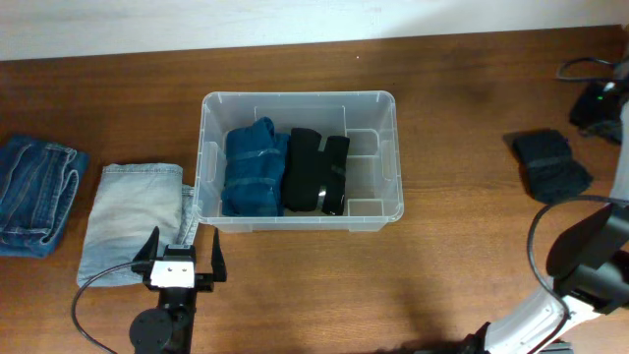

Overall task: Pack container
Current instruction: 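Move the right gripper right over the remaining small black garment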

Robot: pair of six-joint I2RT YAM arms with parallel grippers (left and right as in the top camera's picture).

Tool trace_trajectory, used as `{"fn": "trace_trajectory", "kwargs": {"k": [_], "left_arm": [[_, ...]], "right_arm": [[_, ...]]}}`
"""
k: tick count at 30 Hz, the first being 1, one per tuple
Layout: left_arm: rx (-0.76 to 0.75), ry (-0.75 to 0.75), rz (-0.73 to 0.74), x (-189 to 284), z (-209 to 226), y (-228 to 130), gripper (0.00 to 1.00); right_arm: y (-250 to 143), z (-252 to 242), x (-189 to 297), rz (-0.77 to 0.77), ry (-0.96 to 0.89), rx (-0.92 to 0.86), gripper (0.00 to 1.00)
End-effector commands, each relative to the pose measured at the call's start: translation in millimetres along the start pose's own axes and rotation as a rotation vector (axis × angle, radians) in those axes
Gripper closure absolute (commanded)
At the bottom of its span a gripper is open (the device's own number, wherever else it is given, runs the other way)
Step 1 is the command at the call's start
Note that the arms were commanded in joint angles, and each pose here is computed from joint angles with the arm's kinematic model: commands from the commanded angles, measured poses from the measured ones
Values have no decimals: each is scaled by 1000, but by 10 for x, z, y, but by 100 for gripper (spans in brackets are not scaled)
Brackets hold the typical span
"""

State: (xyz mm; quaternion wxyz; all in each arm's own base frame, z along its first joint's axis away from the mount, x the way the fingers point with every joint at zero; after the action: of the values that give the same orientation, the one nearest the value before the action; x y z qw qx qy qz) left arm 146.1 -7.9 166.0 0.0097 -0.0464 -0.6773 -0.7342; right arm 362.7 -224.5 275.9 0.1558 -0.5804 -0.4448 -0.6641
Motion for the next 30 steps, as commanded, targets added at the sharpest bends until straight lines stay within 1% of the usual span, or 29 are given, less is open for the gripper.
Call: {"fn": "trace_trajectory", "kwargs": {"k": [1,5,12,17,20,25,30], "left_arm": [[-16,-3,-2,-1,0,-18,0],[-16,-3,-2,-1,0,-18,1],[-16,-3,-2,-1,0,-18,1],[-16,-3,-2,-1,0,-18,1],[-16,-3,-2,-1,0,-18,1],[-16,-3,-2,-1,0,-18,1],[-16,-3,-2,-1,0,-18,1]], "right_arm": [[68,-196,-218,9,56,-32,50],[110,-444,-534,30,82,-96,46],[16,-737,-1196,131,146,-180,46],[-98,-748,-1563,204,178,-198,47],[-151,-734,-1637,239,180,-199,46],[-258,-678,-1601,319,197,-199,47],[-388,-586,-1526,426,301,-225,46]]}}
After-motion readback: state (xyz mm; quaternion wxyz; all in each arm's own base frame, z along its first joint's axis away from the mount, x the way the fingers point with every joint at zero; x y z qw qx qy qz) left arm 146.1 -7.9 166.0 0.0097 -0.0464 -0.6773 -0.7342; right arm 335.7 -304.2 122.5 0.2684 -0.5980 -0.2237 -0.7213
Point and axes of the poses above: each gripper's point midway between its finger pads, its own x axis back along the fingers, its own z axis along the line the jaws close on, y = z × x, the point moved 10 cm from there along x, back along the fingers, and after that the axes turned 2 degrees about x, right-handed, at the moved point
